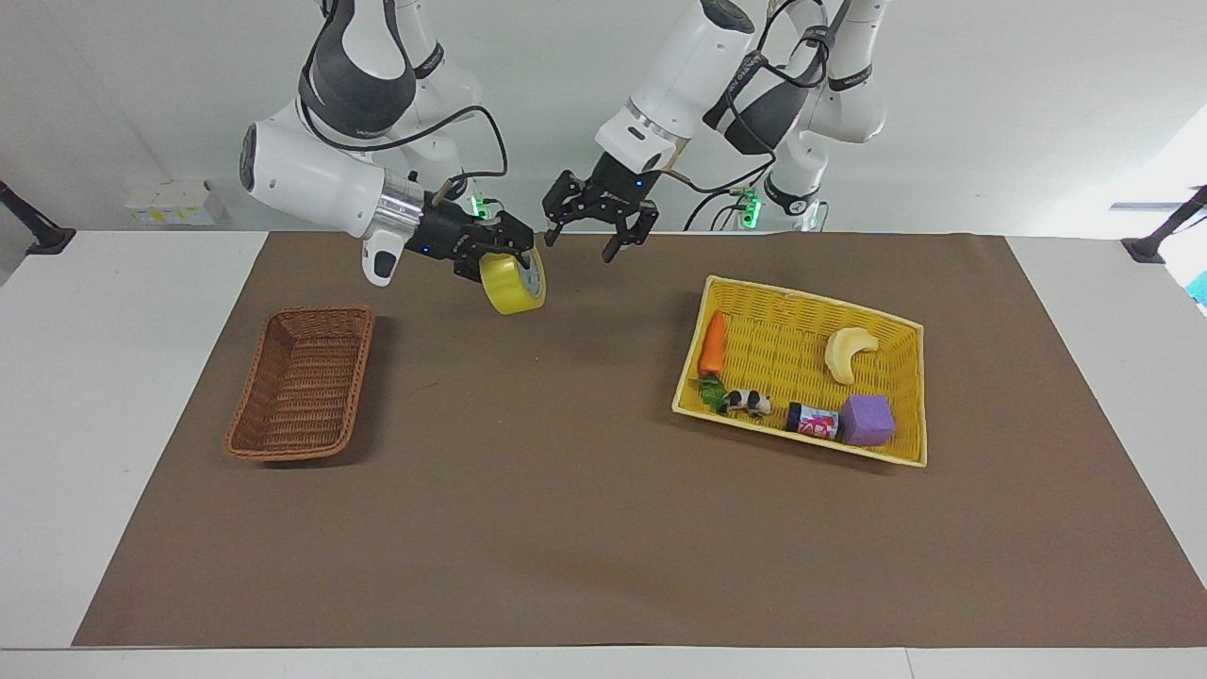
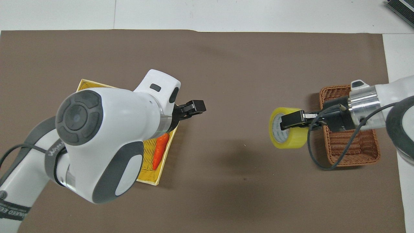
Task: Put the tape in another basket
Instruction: 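Lower the tape into the wicker basket while the left gripper withdraws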
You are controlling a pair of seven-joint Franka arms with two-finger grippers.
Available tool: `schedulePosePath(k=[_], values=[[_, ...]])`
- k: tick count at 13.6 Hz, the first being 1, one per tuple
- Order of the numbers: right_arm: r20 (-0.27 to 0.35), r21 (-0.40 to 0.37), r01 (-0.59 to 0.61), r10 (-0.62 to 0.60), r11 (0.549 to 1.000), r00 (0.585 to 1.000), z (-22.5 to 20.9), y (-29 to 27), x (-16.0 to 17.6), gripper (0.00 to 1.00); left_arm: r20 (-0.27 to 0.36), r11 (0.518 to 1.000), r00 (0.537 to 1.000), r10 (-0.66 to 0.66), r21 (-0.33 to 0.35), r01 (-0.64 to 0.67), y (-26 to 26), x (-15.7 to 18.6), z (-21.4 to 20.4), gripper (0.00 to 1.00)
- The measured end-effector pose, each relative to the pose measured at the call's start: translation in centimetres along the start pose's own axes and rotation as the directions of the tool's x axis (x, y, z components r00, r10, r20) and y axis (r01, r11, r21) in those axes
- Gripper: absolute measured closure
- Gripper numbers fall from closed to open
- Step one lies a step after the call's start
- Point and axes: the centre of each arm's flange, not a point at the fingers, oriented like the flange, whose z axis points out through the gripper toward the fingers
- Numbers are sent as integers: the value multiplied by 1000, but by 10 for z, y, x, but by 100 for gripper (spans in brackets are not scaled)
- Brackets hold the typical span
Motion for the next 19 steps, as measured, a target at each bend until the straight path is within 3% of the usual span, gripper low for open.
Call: schedulePosePath(k=[2,5,11,14,19], values=[[41,-161,59,-53,985,998,-25,44,-8,100,-30,998,998,-53,19,53,-28,31,-7,0],[86,-369,104,-77,924,993,-58,94,-17,100,-68,993,992,-109,49,112,-70,69,-16,0],[63,-629,128,-114,767,991,-78,143,0,100,-80,987,988,132,103,-123,-129,113,-35,0],[96,-731,194,-183,654,978,-54,165,32,100,-17,974,983,185,137,-181,-157,122,-49,0],[202,-794,281,-202,540,958,-31,183,49,100,144,920,932,333,169,-355,-206,134,-111,0]])
